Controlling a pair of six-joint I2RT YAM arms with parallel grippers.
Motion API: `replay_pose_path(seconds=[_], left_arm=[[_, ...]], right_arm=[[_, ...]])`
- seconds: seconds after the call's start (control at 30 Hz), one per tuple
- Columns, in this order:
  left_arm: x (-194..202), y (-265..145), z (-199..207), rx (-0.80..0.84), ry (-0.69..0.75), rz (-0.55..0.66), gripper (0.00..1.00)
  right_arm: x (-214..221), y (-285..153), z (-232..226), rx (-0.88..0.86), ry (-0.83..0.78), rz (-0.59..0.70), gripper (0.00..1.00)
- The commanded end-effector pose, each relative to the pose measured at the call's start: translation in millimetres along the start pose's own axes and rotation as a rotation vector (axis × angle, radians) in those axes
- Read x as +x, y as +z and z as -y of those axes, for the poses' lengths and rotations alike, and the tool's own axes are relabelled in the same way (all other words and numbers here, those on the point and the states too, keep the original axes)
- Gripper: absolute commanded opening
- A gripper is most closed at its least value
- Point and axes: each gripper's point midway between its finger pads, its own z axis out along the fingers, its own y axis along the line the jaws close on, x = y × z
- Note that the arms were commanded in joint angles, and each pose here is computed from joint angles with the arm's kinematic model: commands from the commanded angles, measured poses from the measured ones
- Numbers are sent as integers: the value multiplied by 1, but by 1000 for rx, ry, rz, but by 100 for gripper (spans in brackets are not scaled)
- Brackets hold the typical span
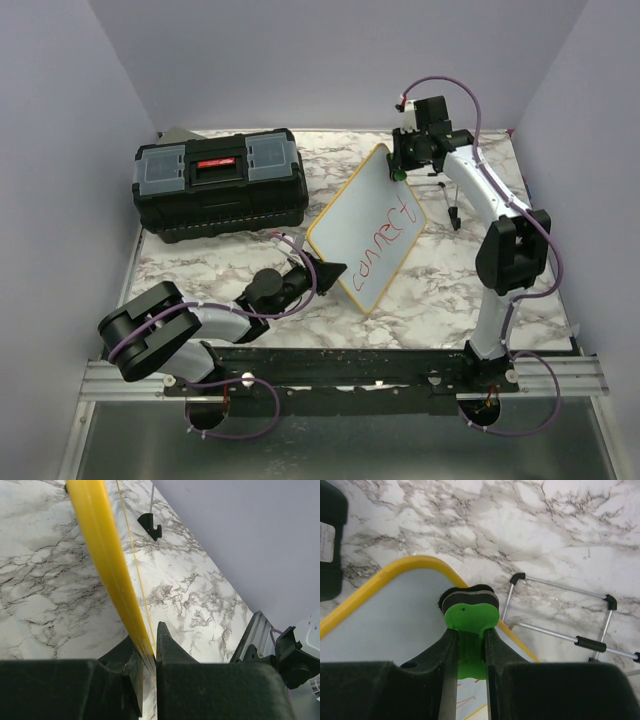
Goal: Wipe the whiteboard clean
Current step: Erase the whiteboard at the center of the board.
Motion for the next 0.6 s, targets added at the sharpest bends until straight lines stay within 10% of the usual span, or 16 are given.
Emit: replay_pose_path(seconds=[0.0, 0.57], left_arm=[[1, -5, 62, 284, 86, -51, 0], [3, -5, 62, 295, 78, -52, 0]], right_arm=[[43, 9, 10, 71, -15, -92, 1], [30, 16, 8, 75, -24, -69, 1]])
